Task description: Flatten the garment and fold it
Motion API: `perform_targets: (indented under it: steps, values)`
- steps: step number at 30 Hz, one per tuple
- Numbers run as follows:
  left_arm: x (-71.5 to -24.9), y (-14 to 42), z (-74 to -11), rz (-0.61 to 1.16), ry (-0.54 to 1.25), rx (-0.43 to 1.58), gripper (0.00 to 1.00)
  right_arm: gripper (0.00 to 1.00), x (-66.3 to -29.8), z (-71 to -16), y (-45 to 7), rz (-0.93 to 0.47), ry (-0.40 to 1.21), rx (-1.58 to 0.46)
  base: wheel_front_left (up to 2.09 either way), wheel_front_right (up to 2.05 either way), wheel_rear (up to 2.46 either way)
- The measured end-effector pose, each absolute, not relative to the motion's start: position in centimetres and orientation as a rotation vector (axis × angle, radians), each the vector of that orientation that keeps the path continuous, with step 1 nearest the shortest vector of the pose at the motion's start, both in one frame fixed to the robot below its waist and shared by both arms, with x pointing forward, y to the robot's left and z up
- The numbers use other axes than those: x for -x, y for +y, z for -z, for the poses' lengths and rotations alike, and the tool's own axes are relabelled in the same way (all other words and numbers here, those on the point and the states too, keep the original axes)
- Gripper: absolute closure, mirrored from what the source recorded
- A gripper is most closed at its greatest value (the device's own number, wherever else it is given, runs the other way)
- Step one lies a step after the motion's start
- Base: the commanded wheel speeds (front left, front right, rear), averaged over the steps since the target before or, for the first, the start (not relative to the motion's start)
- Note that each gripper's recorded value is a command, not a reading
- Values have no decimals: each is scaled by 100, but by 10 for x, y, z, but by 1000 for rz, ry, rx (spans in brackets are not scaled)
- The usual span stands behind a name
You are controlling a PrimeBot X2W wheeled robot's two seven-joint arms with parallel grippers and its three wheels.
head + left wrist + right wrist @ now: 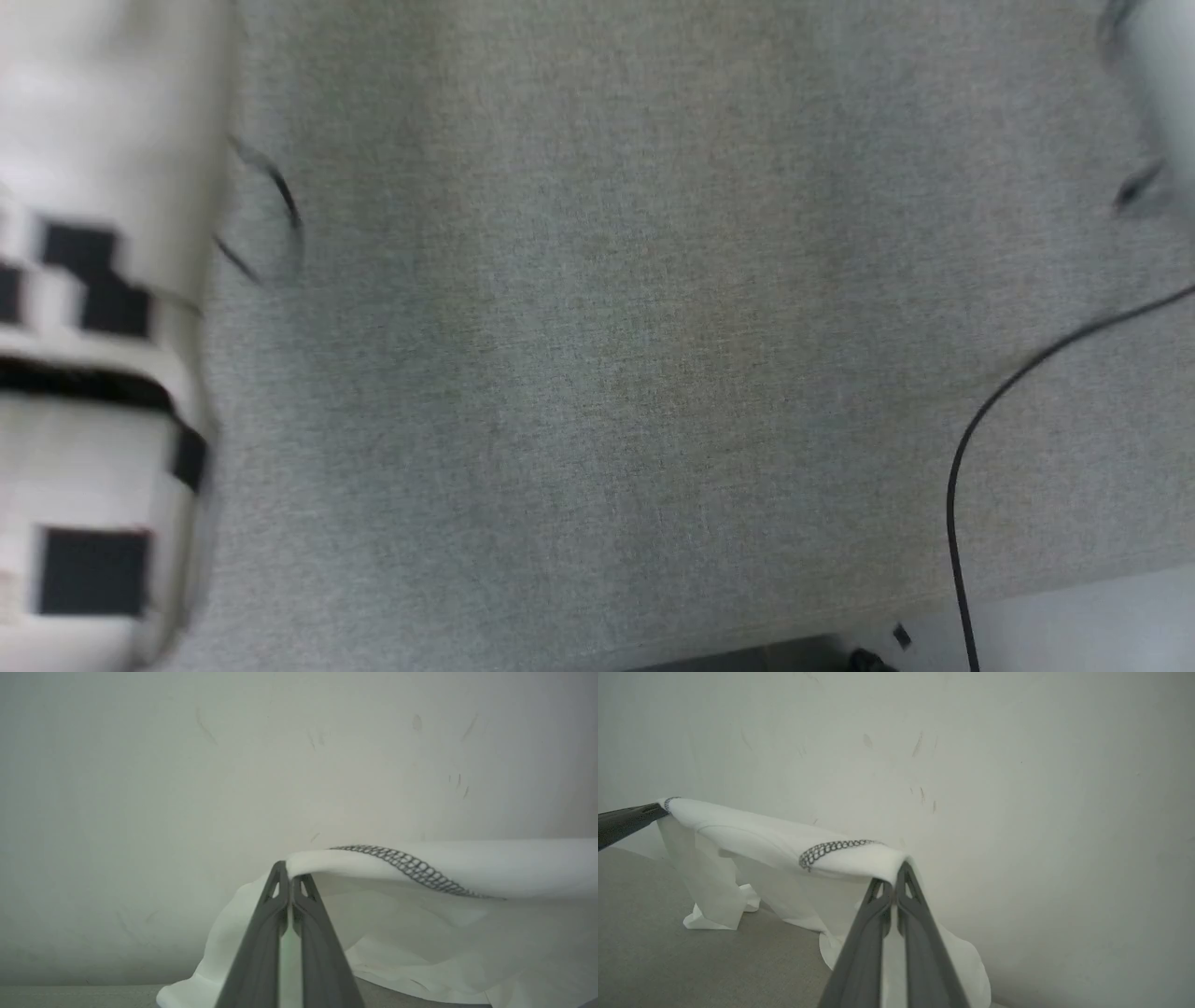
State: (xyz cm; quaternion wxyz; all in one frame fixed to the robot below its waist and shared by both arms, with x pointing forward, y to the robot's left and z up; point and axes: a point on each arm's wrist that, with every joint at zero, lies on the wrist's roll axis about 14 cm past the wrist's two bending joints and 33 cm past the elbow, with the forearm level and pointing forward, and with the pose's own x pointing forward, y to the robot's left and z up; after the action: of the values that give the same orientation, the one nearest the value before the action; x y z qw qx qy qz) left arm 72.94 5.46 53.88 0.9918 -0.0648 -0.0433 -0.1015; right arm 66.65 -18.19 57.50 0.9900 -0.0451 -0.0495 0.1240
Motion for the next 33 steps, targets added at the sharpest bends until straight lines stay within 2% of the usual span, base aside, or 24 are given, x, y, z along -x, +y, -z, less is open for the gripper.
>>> perform_targets:
  steps: [5,10,16,23,33]
  values:
    - [-674,54,-489,216,32,165,100,100,-615,-516,-179,-268,47,29,0,0,0]
    - [-606,67,-472,207,66,185,100,100,-552,-484,-171,-300,139,-12,0,0,0]
    - [-527,86,-471,173,70,204,100,100,-496,-498,-169,-321,102,-45,0,0,0]
    - [-462,97,-494,169,21,168,100,100,-434,-517,-170,-333,35,-53,0,0,0]
    - [-373,114,-488,125,106,135,100,100,-331,-496,-158,-269,139,-138,0,0,0]
